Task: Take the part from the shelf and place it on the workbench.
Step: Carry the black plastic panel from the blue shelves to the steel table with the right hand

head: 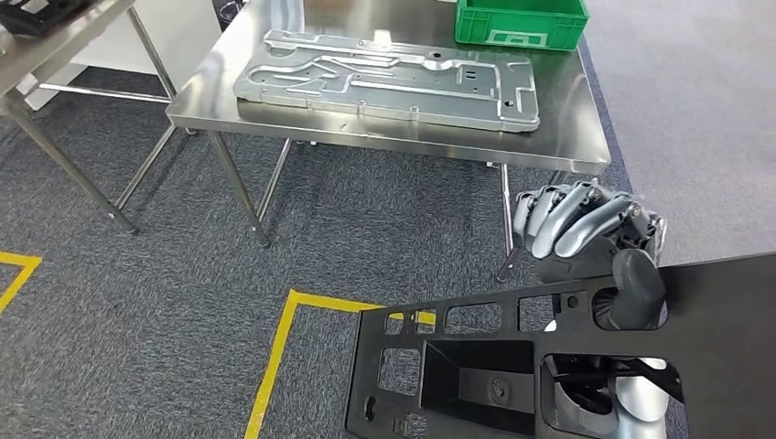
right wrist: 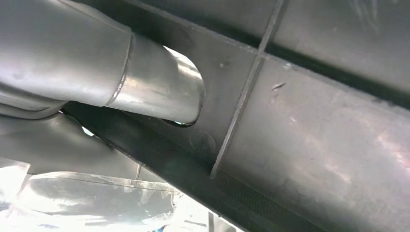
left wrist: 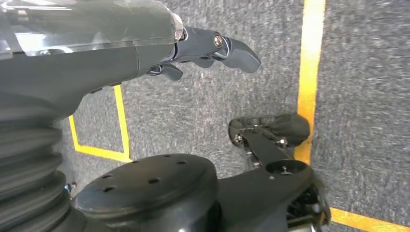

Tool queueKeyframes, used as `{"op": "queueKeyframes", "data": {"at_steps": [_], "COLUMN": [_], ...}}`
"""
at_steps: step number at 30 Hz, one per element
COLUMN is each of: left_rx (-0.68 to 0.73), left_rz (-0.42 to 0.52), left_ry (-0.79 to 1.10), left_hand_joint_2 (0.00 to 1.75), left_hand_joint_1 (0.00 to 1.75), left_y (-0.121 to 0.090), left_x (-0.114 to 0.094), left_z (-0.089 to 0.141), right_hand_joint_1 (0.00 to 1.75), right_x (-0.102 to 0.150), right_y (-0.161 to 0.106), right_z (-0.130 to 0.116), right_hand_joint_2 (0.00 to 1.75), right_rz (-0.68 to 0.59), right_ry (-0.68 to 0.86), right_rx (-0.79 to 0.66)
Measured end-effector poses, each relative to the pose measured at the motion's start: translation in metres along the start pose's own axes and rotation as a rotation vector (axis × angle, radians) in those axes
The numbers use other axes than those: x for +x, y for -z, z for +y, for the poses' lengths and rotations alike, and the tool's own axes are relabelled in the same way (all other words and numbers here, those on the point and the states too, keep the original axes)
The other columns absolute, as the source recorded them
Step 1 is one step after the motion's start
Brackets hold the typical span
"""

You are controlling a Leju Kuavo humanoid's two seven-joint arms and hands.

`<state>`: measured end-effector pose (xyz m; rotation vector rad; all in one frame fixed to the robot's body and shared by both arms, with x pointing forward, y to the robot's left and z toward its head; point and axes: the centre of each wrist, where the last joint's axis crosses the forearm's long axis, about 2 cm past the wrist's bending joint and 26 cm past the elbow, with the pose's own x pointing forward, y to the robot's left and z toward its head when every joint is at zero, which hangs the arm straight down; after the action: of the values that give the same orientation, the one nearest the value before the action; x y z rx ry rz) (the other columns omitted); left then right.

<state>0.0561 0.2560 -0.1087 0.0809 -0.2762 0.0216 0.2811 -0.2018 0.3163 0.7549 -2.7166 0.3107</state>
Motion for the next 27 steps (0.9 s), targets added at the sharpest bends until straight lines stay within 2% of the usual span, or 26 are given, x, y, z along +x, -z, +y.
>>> {"op": "queueKeyframes", "data": {"at_steps": [27], "left_rx": [0.001], "left_rz": [0.005], "left_ry": [-0.004], "left_hand_joint_2": [1.75], "left_hand_joint_1": [0.00], "left_y": [-0.001], "left_x": [-0.005], "left_z": [-0.001], "right_hand_joint_1": [1.75], "right_x": [-0.001], "right_y": [-0.011], "right_z": [0.001], "right_hand_joint_2": [0.00], "right_rz": [0.034], "right_ry": [0.000], "right_rx": [-0.005]}}
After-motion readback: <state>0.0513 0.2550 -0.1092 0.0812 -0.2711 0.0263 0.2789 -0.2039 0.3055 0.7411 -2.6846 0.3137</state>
